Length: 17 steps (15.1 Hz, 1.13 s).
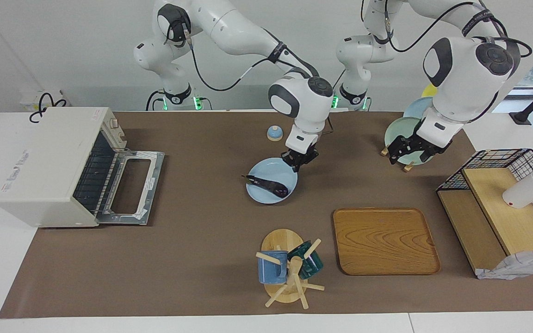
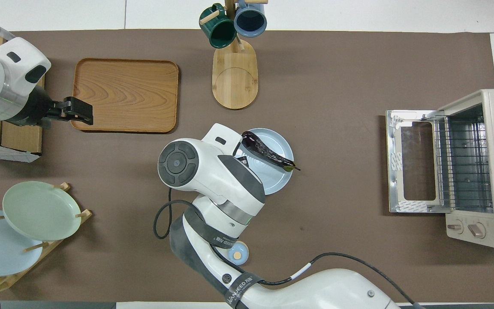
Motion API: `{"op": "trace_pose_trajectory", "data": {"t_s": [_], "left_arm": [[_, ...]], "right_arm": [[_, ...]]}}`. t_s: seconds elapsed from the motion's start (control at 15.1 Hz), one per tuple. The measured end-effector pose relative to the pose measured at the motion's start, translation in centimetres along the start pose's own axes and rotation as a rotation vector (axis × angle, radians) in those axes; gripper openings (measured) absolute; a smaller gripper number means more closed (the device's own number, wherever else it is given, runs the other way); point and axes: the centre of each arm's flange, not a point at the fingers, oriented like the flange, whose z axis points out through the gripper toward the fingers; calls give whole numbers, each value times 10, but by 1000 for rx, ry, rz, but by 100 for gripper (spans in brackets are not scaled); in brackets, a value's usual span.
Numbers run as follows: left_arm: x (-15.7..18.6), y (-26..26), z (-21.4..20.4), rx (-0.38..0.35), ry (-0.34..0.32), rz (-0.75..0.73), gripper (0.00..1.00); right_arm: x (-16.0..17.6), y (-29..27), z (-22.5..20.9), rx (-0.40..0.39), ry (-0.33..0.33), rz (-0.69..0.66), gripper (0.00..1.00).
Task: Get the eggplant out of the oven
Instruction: 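Pull the blue plate with eggplant out onto the table with the right gripper, then grasp the eggplant with the left gripper while the right gripper withdraws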
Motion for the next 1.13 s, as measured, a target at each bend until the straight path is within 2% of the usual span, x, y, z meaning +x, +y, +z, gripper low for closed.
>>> {"op": "trace_pose_trajectory", "data": {"t_s": [0.13, 0.33, 0.46, 0.53, 0.6, 0.66, 0.73, 0.86, 0.99, 1.13], "left_arm": [[0, -1, 0, 0, 0, -1, 100], [0, -1, 0, 0, 0, -1, 100], [0, 0, 0, 0, 0, -1, 100], [1, 0, 0, -1, 1, 0, 100], [1, 0, 0, -2, 1, 0, 100], [0, 1, 0, -11, 0, -2, 100], [0, 3, 1, -29, -3, -10, 100], [-1, 12, 1, -53, -9, -82, 100], [-5, 35, 3, -57, -19, -192, 100], [-14, 70, 6, -52, -32, -308, 100]], "right_arm": [[3, -3, -4, 26, 32, 11, 3], [7, -3, -8, 36, 46, 16, 10], [9, -3, -17, 42, 56, 18, 28], [13, 3, -26, 40, 59, 25, 41], [19, 17, -38, 30, 58, 28, 48], [29, 44, -53, 13, 47, 22, 48], [41, 80, -70, 1, 26, 20, 43], [57, 162, -107, -9, -19, 50, 22], [58, 226, -128, -33, -70, 96, 1], [54, 266, -121, -54, -132, 110, 1]]}}
